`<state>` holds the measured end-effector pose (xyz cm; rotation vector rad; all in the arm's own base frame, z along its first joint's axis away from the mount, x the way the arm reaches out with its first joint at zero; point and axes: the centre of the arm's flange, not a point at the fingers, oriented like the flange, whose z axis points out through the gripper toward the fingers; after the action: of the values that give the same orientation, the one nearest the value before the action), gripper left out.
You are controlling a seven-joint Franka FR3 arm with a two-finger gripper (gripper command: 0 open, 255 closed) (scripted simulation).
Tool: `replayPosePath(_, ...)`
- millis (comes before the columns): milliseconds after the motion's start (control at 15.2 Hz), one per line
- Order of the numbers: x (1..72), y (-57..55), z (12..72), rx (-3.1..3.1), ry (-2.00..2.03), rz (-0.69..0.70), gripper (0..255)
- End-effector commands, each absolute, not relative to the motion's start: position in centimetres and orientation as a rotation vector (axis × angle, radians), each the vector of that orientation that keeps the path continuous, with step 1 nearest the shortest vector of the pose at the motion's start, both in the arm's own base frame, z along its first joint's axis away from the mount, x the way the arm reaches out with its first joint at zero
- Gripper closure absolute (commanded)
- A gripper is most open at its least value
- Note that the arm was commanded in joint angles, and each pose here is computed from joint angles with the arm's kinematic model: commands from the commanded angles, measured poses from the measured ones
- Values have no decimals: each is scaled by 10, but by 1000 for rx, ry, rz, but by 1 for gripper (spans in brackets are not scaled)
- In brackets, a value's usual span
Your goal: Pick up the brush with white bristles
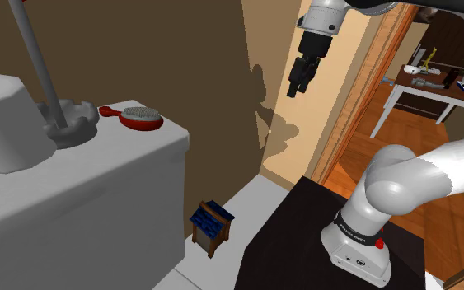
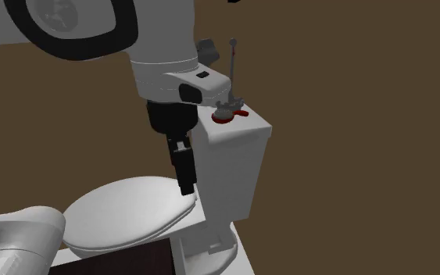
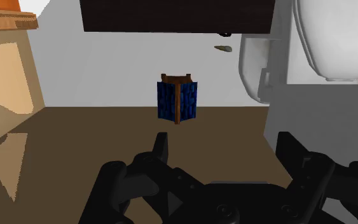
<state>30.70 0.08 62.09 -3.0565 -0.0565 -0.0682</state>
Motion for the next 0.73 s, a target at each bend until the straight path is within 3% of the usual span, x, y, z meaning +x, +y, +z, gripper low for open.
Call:
replayPosePath(0,307,1,621,-3057,-57,-68,0)
replayPosePath(660,381,107,622,-3042,-158,-83,0)
